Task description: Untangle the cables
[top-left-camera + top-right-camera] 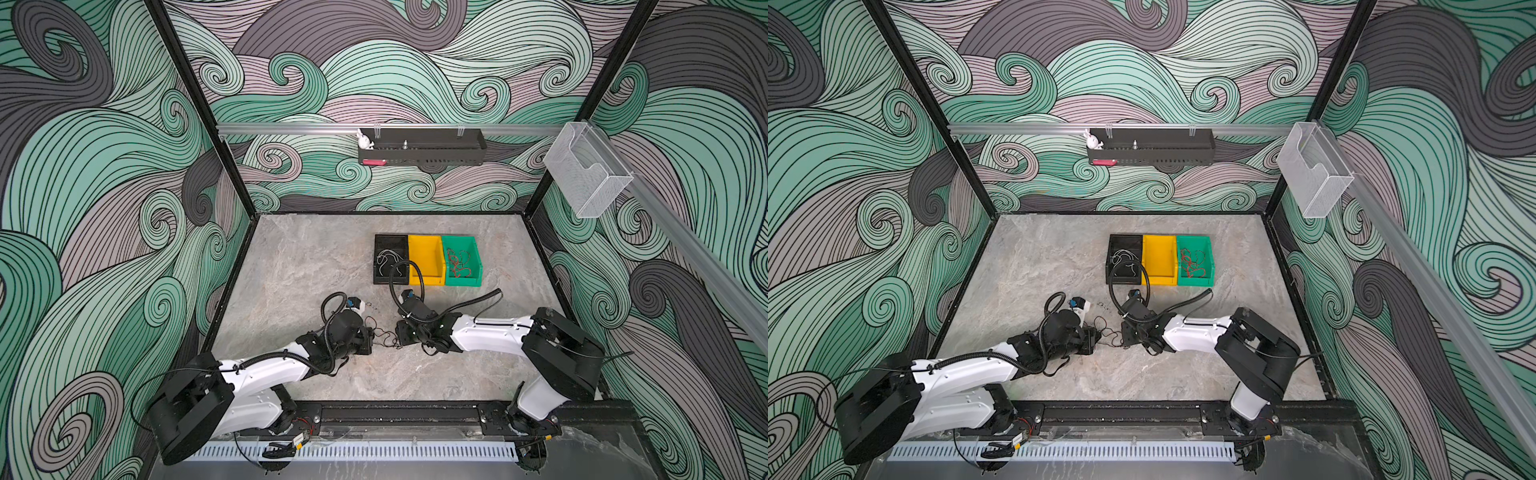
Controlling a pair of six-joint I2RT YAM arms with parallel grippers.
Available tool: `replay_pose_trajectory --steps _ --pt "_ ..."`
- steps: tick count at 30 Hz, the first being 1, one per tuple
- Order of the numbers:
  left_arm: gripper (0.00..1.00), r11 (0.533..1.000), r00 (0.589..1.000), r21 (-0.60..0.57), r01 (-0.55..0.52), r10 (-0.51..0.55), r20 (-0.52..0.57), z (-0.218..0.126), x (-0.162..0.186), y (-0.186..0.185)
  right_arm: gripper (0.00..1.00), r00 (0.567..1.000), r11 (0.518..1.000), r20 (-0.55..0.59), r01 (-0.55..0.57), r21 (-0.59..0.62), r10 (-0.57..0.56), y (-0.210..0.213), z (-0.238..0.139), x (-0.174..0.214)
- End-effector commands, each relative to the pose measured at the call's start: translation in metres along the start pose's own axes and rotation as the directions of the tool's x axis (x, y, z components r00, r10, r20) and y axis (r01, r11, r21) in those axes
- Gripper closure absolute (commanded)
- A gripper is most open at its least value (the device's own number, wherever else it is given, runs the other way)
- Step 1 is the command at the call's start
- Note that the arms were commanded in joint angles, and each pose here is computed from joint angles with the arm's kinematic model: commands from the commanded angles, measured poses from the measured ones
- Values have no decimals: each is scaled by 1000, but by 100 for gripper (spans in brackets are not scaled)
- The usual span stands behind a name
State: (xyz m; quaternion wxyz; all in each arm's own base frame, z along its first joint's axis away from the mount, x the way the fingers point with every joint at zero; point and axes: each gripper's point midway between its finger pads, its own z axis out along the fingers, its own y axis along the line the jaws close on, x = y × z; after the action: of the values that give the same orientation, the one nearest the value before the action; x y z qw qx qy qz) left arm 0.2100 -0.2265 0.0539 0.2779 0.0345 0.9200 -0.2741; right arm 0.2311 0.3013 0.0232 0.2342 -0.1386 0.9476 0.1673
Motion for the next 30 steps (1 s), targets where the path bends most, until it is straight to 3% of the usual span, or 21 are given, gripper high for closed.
replay_pose_trajectory --steps 1,5,14,20,30 --pt "100 1000 1000 -3 1 -1 14 -3 -2 -1 74 997 988 -11 77 132 -77 -11 0 2" --pt "100 1000 1000 -2 -2 2 23 -6 -4 0 79 995 979 -42 100 179 -94 -16 0 6" --pt "100 1000 999 -1 3 -3 35 -9 -5 1 80 991 975 -88 116 190 -100 -19 3 15" --pt "100 1000 999 2 3 -3 35 -11 -5 0 95 994 978 -49 100 181 -93 -20 -2 10" --pt "100 999 998 -33 9 -7 58 -20 -4 10 100 998 966 -9 60 251 -60 -59 -22 -2"
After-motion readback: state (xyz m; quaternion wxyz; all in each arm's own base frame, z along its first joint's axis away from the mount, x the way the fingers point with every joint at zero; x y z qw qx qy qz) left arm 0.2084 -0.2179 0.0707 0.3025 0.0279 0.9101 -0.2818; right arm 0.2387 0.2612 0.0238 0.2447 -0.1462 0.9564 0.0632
